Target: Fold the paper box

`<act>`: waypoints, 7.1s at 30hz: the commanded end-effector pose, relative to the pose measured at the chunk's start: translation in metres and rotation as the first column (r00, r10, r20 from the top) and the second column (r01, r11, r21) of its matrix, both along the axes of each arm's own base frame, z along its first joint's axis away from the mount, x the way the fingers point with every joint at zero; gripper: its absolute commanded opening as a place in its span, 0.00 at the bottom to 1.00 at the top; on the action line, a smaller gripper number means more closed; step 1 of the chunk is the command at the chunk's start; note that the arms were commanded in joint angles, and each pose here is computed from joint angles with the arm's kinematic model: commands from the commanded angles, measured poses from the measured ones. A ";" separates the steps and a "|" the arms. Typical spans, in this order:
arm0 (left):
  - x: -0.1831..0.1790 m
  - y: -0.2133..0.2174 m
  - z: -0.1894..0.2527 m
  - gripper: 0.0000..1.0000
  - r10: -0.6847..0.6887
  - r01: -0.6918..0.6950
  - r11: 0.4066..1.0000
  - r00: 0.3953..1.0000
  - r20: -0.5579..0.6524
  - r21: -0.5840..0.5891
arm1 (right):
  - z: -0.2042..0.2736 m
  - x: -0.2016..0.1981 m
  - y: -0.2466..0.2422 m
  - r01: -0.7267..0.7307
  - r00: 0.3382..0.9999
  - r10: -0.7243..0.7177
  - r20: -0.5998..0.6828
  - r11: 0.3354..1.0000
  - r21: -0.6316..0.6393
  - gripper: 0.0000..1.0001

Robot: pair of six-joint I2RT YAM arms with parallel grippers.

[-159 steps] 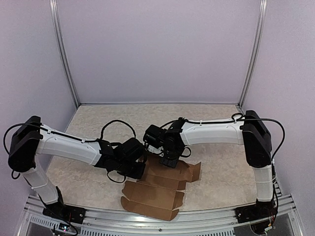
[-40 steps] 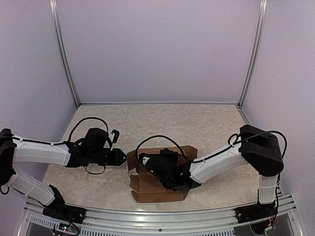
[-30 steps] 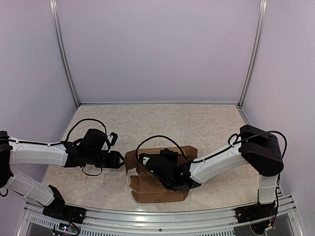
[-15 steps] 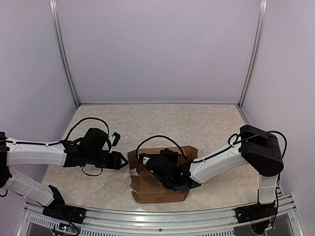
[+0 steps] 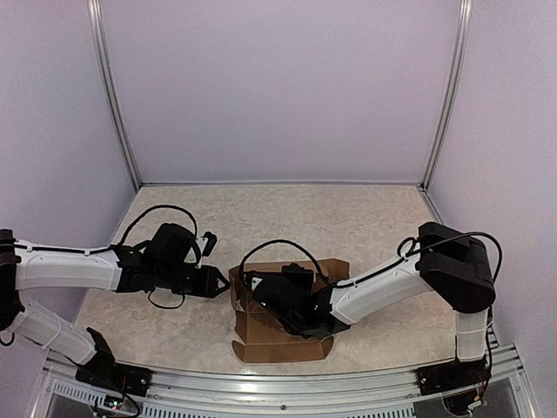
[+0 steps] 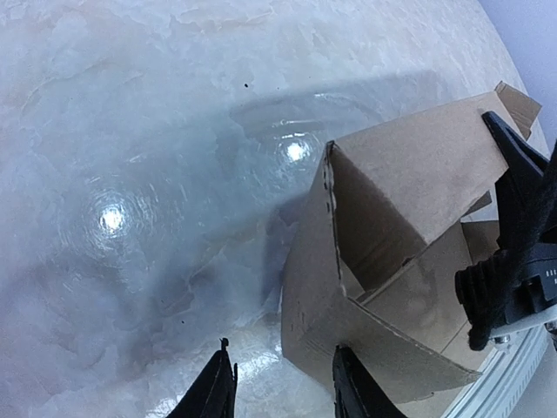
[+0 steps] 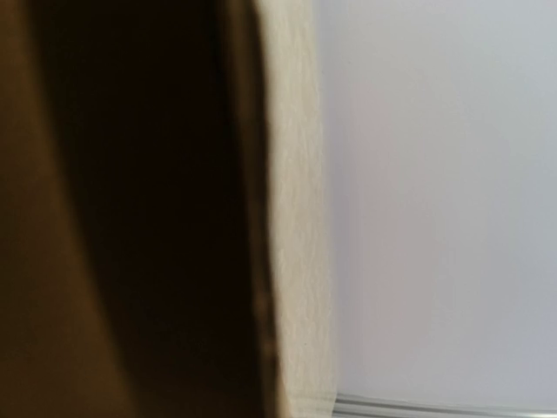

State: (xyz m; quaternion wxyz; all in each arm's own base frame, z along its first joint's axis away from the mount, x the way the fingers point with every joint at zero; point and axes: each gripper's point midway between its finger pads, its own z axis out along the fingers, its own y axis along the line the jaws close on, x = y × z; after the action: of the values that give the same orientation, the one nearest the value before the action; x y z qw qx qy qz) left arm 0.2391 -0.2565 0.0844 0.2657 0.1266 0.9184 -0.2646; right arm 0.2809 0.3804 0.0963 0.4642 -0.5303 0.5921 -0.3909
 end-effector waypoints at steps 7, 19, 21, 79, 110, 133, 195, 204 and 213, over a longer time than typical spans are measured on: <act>0.010 -0.009 0.000 0.38 -0.024 0.024 1.000 1.000 0.014 0.016 | -0.015 0.005 0.001 0.005 0.999 -0.005 -0.047 1.000 -0.004 0.00; 0.021 -0.007 -0.011 0.38 -0.014 0.014 1.000 1.000 -0.004 0.013 | -0.023 0.010 -0.002 0.015 0.998 -0.015 -0.062 1.000 -0.007 0.00; 0.024 -0.005 -0.013 0.38 -0.005 0.005 1.000 1.000 -0.009 0.013 | -0.024 0.011 -0.002 0.015 0.998 -0.016 -0.065 1.000 -0.007 0.00; -0.007 -0.018 -0.002 0.44 -0.085 0.090 0.995 0.991 0.105 -0.046 | 0.013 -0.018 -0.003 0.028 1.000 -0.028 0.002 1.000 0.001 0.00; -0.022 -0.038 0.004 0.59 -0.142 0.150 0.988 0.973 0.181 -0.034 | 0.023 -0.033 0.001 -0.001 0.977 0.004 -0.215 1.000 0.014 0.00; -0.024 -0.038 -0.007 0.59 -0.139 0.136 0.990 0.974 0.178 0.027 | 0.014 -0.039 -0.003 0.005 0.958 -0.010 -0.285 1.000 -0.017 0.00; -0.009 -0.055 -0.004 0.00 -0.117 0.077 0.988 0.943 0.312 0.135 | 0.087 -0.100 0.037 0.108 0.832 0.220 -0.509 0.836 0.537 0.69; 0.006 -0.069 0.011 0.00 -0.183 0.117 0.976 0.897 0.402 0.184 | 0.135 -0.086 0.024 0.169 0.787 0.370 -0.494 0.641 0.748 0.76; 0.023 -0.088 0.020 0.00 -0.299 0.157 0.937 0.822 0.484 0.313 | 0.145 -0.048 -0.007 0.282 0.792 0.385 -0.474 0.457 0.843 0.72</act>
State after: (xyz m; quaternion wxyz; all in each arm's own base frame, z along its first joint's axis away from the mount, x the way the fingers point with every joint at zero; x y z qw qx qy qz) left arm 0.2517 -0.3355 0.0939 0.4265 0.3057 0.8365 -0.1577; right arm 0.2251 0.3762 0.2348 0.4620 -0.3623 0.7996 0.1265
